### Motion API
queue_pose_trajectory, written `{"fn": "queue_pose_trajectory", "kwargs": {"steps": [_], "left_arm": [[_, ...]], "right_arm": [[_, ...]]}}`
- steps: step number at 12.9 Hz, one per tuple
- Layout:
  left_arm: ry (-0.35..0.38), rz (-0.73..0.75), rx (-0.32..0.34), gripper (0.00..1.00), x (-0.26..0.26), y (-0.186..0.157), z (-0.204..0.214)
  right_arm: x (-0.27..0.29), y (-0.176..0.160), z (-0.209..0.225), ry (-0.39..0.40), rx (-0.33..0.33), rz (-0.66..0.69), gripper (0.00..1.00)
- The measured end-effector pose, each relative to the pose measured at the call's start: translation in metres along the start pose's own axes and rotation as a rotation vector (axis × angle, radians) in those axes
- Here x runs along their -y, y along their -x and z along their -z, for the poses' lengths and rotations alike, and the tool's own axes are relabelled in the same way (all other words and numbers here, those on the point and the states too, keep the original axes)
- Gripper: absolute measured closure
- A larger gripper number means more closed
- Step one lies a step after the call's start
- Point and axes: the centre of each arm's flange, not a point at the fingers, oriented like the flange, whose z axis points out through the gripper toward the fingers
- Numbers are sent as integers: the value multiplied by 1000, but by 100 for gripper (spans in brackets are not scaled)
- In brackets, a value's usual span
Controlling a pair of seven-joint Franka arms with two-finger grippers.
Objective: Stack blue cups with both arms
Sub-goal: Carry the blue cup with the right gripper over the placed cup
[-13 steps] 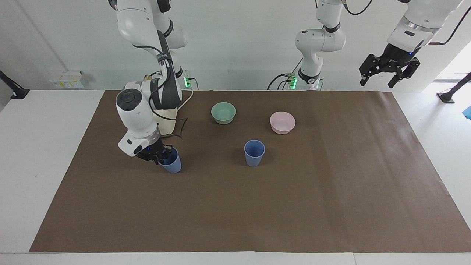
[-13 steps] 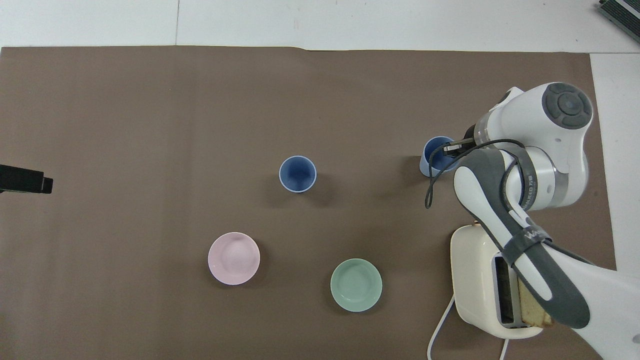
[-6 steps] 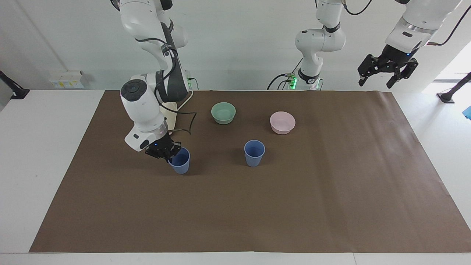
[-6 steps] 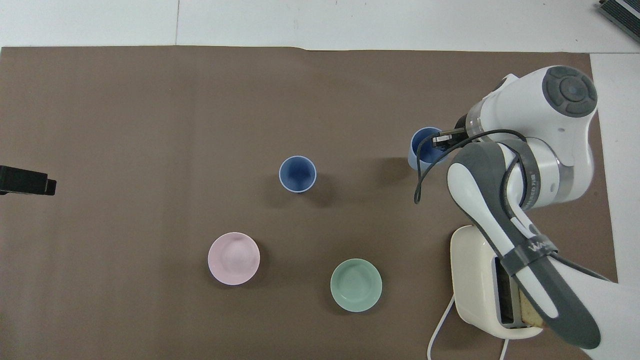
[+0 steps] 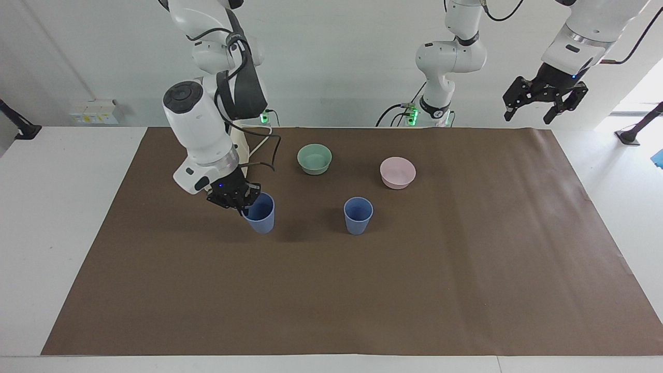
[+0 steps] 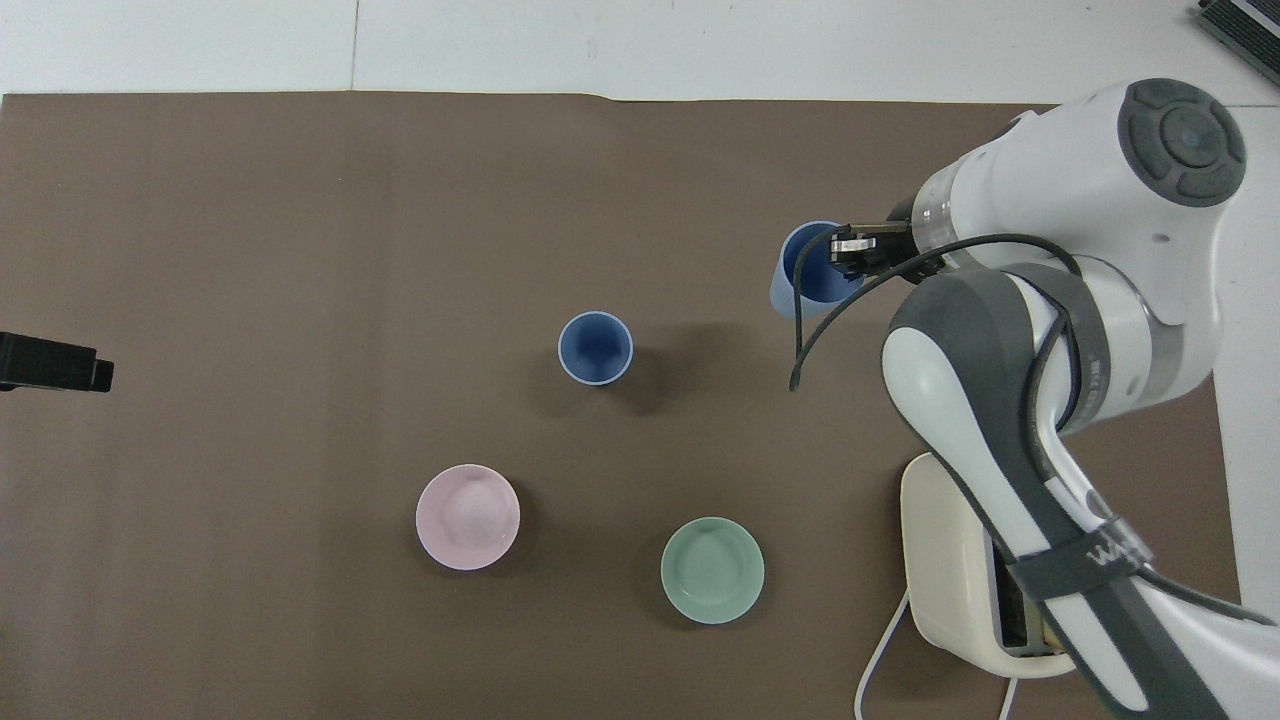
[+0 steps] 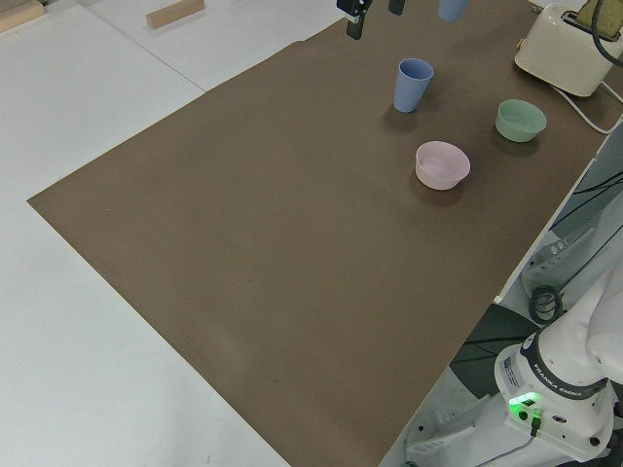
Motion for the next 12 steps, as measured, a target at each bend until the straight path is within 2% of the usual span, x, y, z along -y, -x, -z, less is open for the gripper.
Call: {"fn": "queue_pose_trajectory", "kwargs": {"steps": [5,12], "left_arm": [[0,0,0,0,0,0,0],[1,7,0,0,4,0,0]], "right_arm": [[73,13,15,-35,-30,-51,95],[139,34,15,-107,-63,-4,95]]}}
